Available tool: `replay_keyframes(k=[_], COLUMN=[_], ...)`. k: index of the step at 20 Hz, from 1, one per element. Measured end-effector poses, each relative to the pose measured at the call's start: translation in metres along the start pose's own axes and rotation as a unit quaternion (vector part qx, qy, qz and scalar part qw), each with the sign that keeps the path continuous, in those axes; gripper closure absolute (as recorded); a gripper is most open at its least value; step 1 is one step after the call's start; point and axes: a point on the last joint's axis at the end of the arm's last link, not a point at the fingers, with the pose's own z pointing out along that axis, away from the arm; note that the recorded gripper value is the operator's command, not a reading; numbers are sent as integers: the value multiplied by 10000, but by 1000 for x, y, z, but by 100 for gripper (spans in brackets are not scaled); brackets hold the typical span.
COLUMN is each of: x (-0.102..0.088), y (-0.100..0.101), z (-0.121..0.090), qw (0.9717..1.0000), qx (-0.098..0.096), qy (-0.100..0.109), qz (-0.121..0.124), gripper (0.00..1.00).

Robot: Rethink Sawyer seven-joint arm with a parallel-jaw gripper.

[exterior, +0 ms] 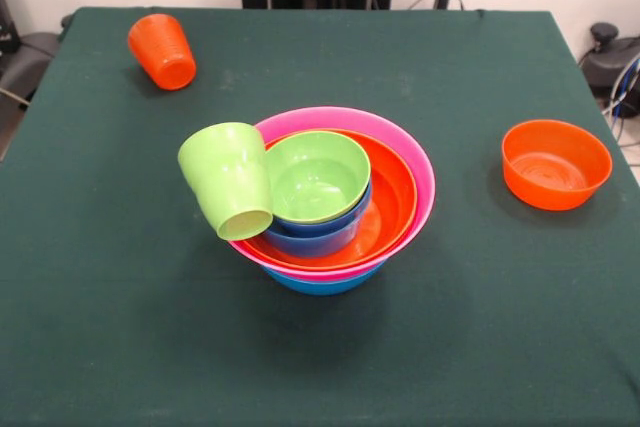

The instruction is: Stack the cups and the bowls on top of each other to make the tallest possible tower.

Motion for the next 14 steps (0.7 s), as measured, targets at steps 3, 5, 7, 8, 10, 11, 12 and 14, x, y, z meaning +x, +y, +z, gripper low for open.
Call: replay_keyframes(k=[3, 5, 7, 8, 10, 11, 12, 14], x=[8, 17, 26, 29, 34, 43, 46, 53], y=[2, 4, 6, 7, 8, 10, 10, 11], z=[14, 28, 39, 42, 48, 56, 59, 65], qw=[9999, 9997, 9994, 9992, 9989, 9984, 9982, 9978], qx=[-61, -104, -137, -147, -165, -194, -209, -243], qy=[107, 227, 328, 361, 423, 510, 542, 611], qz=[-22, -35, -57, -69, -92, -112, -110, -99], gripper=[0, 0, 0, 0, 0, 0, 0, 0])
